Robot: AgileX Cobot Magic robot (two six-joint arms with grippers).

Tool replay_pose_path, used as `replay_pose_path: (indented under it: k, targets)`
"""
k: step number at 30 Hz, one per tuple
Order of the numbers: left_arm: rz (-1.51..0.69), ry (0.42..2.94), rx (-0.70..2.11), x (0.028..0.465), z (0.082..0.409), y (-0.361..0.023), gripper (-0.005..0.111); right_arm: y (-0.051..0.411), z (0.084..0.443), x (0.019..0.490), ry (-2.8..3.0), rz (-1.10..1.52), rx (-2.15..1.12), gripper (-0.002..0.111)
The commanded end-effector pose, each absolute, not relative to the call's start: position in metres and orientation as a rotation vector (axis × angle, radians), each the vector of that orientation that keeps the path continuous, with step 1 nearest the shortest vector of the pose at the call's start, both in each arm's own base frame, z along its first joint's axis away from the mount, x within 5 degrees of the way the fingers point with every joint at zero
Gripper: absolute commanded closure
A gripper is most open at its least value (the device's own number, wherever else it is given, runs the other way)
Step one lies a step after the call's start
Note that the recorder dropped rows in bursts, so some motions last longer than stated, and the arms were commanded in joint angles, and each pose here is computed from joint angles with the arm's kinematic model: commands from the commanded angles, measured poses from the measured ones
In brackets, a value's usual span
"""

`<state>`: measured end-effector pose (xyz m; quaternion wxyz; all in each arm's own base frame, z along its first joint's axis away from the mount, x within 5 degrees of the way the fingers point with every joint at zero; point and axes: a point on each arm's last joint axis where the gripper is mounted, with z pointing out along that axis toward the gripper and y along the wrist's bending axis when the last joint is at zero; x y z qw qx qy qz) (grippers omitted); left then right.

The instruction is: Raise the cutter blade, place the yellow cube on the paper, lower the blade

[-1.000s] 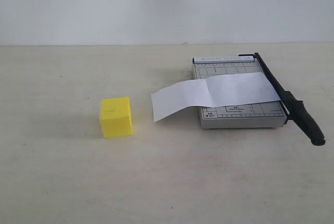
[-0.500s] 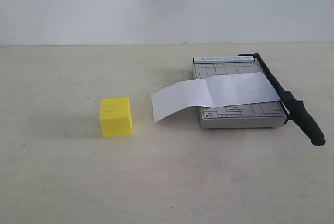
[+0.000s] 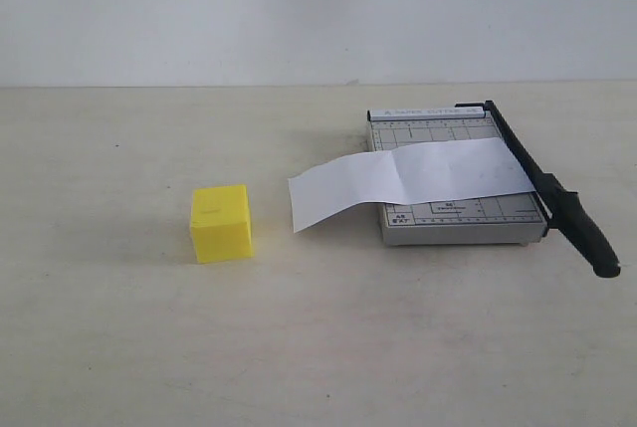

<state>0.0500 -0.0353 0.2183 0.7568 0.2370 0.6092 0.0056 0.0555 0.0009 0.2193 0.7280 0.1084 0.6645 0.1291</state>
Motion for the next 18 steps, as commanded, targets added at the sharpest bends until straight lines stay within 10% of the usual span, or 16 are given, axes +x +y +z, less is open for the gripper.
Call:
replay_pose_path:
  k: [1,7,18]
  targets:
    - [-0.009,1.318,0.508,0.049,0.221,-0.036,0.102,0.003,0.237,0.053,1.488,0.285,0.212,0.098]
    - [0.000,1.320,0.518,0.049,0.220,-0.036,0.102,0.004,0.269,0.064,1.578,0.206,0.126,0.055]
    - [0.014,1.328,0.504,0.050,0.220,-0.034,0.102,0.014,0.318,0.157,2.145,0.147,-0.096,0.053]
